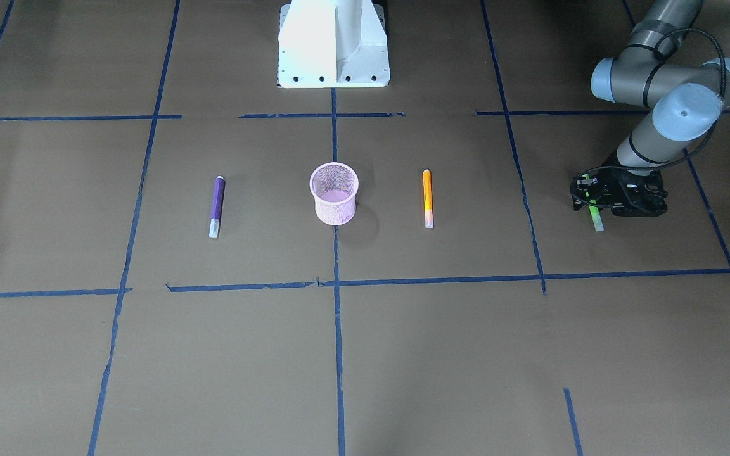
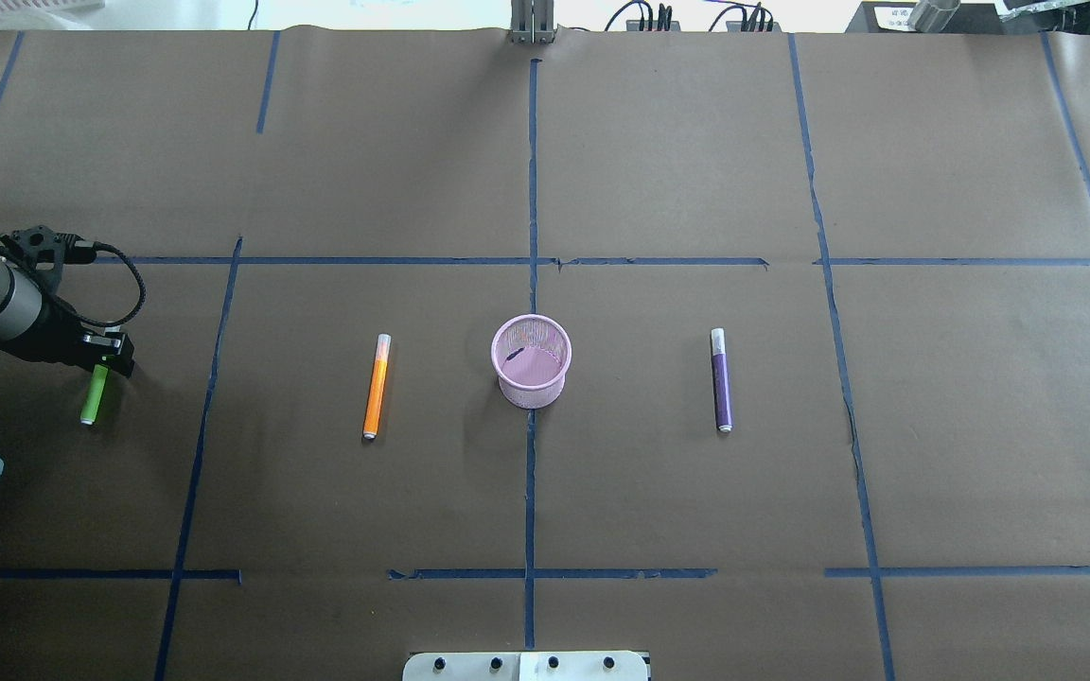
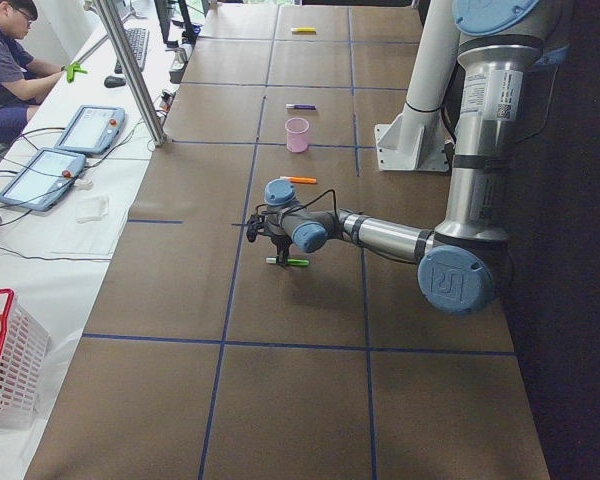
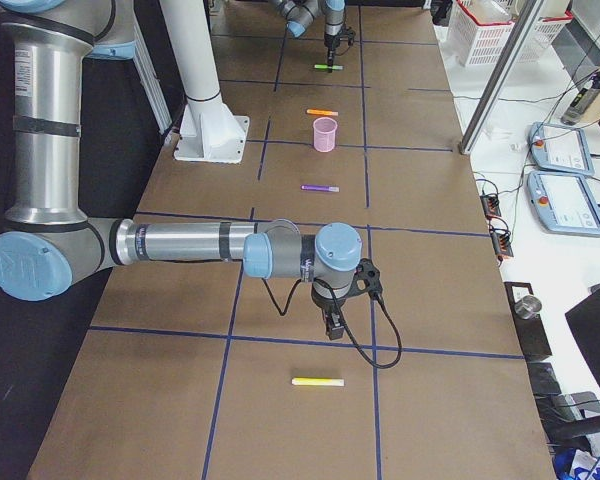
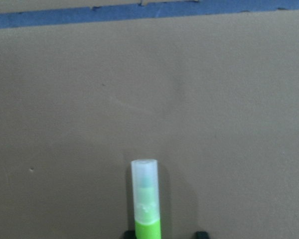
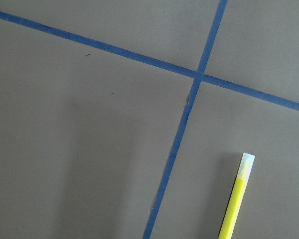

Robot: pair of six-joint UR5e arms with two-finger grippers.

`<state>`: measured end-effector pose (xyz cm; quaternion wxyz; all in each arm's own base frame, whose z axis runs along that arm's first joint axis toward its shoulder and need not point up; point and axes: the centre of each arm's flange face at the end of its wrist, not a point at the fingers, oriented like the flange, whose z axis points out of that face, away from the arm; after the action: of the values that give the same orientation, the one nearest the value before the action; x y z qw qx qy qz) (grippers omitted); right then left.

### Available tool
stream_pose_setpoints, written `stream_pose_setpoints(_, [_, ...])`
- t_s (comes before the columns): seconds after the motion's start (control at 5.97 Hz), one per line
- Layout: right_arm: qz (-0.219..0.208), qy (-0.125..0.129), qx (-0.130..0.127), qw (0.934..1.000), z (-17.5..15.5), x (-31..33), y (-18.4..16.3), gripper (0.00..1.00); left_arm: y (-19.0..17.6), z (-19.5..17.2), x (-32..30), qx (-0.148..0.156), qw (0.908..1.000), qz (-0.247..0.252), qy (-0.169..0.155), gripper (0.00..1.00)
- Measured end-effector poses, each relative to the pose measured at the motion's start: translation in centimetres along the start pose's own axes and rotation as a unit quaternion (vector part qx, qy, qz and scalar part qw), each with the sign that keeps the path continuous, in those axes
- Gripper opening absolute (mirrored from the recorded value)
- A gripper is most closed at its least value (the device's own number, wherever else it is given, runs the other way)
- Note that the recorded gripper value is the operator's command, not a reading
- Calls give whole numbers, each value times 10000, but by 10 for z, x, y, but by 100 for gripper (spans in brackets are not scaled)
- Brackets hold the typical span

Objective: Collect pens into pen holder
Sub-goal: 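Lower the left gripper onto the green highlighter and close on it, then lift the green highlighter upright and carry it over the pen cup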

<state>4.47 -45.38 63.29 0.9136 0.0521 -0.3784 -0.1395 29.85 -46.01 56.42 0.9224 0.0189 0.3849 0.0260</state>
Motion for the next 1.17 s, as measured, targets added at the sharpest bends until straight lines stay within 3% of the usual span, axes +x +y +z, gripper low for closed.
stream_pose_setpoints(0.5, [2,0,4,10000,0,0,0,100,-4,-9,11,105,9999,21,57,0])
stream_pose_setpoints(1.0, [2,1,5,10000,-1,-1,0,100,-25,-48,51,781,9969,85,98,0])
stream_pose_setpoints(1.17, [2,1,6,10000,-1,-1,0,100,-42,-68,82,1149,9927,-287,241,0])
